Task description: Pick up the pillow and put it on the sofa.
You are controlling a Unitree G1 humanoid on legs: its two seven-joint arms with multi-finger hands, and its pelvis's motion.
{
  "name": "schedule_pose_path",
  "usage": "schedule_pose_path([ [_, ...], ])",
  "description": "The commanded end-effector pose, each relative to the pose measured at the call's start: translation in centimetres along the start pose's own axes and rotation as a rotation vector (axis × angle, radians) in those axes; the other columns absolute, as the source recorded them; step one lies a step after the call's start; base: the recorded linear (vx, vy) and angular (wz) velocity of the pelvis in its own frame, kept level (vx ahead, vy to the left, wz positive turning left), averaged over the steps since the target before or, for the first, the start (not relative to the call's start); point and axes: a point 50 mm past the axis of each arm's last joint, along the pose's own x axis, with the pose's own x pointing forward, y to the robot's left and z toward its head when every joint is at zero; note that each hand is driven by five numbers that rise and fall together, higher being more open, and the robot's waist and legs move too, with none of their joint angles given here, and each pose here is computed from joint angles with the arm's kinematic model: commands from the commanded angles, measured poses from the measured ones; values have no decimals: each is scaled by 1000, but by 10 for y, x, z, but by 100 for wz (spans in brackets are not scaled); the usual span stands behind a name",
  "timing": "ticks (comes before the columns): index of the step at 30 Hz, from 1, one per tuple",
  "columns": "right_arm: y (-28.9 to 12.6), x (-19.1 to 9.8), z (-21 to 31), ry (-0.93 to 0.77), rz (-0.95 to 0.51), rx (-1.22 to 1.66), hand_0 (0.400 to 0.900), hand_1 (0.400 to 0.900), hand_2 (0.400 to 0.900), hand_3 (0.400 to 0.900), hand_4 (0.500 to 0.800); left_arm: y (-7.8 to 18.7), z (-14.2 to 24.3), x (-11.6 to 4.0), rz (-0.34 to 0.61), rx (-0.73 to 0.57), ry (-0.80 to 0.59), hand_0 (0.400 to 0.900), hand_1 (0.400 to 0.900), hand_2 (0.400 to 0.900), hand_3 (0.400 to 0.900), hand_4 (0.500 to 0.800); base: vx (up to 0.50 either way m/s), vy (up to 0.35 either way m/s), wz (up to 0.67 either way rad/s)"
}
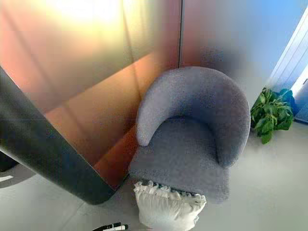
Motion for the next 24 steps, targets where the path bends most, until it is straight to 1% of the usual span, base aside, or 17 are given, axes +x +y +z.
schedule_pose_path([
  [1,3,0,22,-18,20,-38,900,900,900,900,800,9,35,0,35,62,-96,900,900,900,900,800,0,0,0],
  [5,2,-1,21,-13,19,-43,900,900,900,900,800,8,39,0,29,80,-116,900,900,900,900,800,28,2,-1],
  [8,2,-1,21,-5,18,-52,900,900,900,900,800,9,40,-1,53,129,-120,900,900,900,900,800,41,3,0],
  [12,-5,-3,25,-13,3,-74,900,900,900,900,800,14,52,-2,80,232,-135,900,900,900,900,800,15,33,-1],
  [15,-10,-6,37,-33,-19,-94,900,900,900,900,800,13,69,-3,93,292,-171,900,900,900,900,800,-63,90,-6],
  [18,-16,-10,57,-81,-46,-125,900,900,900,900,800,11,96,-5,107,351,-227,900,900,900,900,800,-130,107,-14],
  [21,-20,-15,77,-127,-69,-140,900,900,900,900,800,10,121,-9,114,369,-289,900,900,900,900,800,-149,98,-16],
  [23,-25,-22,96,-164,-87,-146,900,900,900,900,800,9,144,-14,118,377,-346,900,900,900,900,800,-117,91,-16],
  [24,-26,-23,99,-169,-90,-144,900,900,900,900,800,8,147,-14,118,384,-353,900,900,900,900,800,-104,80,-16],
])
